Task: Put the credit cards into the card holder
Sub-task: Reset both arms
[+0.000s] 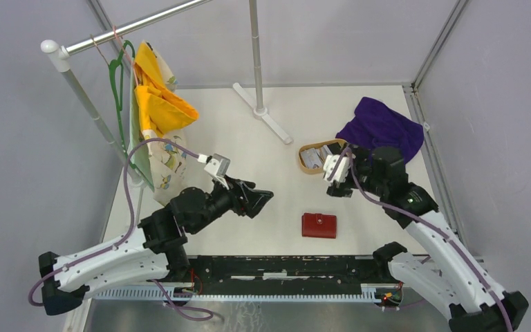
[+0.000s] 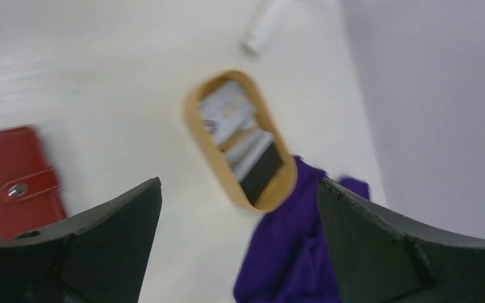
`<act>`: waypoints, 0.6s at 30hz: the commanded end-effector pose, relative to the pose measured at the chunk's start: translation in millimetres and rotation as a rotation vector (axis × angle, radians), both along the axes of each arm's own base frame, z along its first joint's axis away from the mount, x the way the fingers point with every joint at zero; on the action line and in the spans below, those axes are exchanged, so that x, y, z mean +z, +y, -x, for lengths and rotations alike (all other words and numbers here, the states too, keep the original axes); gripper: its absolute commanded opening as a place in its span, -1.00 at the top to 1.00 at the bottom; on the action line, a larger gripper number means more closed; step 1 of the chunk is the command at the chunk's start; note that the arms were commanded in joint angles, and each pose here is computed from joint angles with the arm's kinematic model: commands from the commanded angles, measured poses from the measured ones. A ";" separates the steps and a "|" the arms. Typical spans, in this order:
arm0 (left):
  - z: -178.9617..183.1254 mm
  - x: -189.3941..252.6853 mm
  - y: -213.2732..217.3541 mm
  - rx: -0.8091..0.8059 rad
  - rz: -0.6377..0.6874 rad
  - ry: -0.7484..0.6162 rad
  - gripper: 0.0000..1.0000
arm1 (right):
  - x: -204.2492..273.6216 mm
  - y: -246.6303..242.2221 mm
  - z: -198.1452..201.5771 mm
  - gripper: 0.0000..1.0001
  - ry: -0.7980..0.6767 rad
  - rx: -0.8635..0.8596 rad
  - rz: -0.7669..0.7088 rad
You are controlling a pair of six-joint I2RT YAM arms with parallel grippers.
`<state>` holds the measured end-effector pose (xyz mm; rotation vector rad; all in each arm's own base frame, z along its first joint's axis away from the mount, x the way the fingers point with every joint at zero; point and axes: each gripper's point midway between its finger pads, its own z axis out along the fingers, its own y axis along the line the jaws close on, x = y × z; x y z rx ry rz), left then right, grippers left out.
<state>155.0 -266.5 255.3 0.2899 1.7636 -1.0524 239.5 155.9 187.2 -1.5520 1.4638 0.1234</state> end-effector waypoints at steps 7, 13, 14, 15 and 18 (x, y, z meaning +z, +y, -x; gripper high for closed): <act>-22.6 68.5 51.3 0.226 -0.106 -0.066 -0.97 | 168.6 -32.7 -12.0 -0.96 -0.198 -0.398 -0.487; -25.8 88.5 49.1 0.236 -0.104 -0.073 -0.99 | 197.5 -41.2 -3.6 -0.96 -0.139 -0.503 -0.697; -26.8 89.2 50.2 0.248 -0.103 -0.065 -0.99 | 200.7 -44.0 -4.2 -0.96 -0.138 -0.524 -0.712; -26.5 91.3 50.7 0.248 -0.100 -0.063 -0.99 | 203.3 -47.1 -5.0 -0.96 -0.140 -0.547 -0.728; -22.7 96.9 47.9 0.221 -0.086 -0.065 -0.99 | 206.0 -53.8 -7.5 -0.96 -0.148 -0.591 -0.745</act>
